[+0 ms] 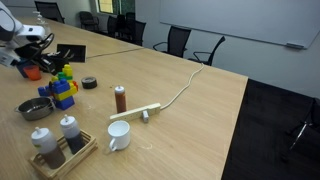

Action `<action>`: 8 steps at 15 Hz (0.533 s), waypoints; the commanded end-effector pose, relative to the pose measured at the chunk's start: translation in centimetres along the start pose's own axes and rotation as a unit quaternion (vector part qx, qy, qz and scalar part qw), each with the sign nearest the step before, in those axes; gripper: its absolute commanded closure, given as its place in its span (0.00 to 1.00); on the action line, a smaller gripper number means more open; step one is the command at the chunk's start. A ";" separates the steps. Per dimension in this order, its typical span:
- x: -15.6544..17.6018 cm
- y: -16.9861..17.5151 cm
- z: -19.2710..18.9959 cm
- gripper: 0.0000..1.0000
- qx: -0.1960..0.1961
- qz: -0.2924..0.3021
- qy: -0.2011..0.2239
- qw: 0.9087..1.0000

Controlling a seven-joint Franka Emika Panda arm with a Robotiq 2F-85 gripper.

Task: Stack the two stacks of building blocks together

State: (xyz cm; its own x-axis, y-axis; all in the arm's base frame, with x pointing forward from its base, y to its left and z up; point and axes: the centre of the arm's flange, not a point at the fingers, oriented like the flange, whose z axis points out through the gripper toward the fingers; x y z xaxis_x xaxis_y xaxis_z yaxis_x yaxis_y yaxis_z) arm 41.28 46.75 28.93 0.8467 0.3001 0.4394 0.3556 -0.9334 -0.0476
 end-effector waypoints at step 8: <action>0.3 -0.1 1.7 1.00 0.010 -0.018 0.001 1.000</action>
State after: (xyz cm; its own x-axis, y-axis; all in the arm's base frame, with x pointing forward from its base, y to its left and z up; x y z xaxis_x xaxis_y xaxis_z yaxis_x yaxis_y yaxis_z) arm 41.59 46.92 27.83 0.8438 0.3117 0.4369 0.3663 -0.9294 -0.0444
